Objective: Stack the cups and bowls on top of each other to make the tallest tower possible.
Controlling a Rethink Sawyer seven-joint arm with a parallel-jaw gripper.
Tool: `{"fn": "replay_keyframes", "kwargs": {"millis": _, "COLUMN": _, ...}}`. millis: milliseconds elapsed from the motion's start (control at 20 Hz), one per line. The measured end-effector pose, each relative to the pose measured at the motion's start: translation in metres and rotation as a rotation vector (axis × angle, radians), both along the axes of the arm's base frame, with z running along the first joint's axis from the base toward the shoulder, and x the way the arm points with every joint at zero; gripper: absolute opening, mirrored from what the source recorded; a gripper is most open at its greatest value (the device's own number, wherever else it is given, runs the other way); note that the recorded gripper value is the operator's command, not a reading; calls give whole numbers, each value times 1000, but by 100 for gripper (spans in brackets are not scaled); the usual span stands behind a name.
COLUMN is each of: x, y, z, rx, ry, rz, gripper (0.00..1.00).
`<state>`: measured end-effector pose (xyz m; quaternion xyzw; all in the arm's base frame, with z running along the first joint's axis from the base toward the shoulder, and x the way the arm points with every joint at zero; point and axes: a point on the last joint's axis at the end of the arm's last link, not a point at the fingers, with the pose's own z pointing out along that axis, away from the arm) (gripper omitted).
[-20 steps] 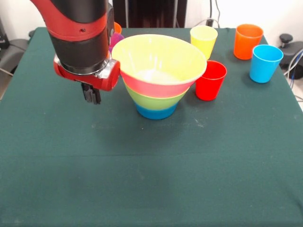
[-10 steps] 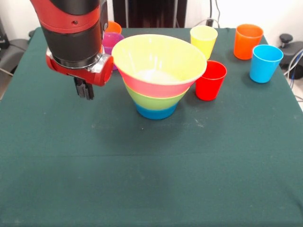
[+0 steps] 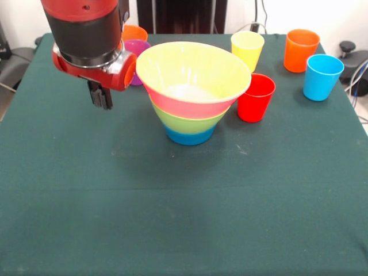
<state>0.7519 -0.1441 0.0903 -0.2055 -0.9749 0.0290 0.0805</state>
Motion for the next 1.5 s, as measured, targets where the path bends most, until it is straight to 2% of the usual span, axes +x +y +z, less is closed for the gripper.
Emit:
{"fn": "replay_keyframes", "kwargs": {"millis": 500, "x": -4, "y": -2, "z": 42, "rx": -5, "ry": -22, "rz": -16, "gripper": 0}}
{"fn": "replay_keyframes", "kwargs": {"millis": 1050, "x": -15, "y": 2, "z": 83, "rx": 11, "ry": -12, "rz": -34, "gripper": 0}}
{"fn": "replay_keyframes", "kwargs": {"millis": 1500, "x": -20, "y": 29, "z": 113, "rx": 53, "ry": -3, "rz": -43, "gripper": 0}}
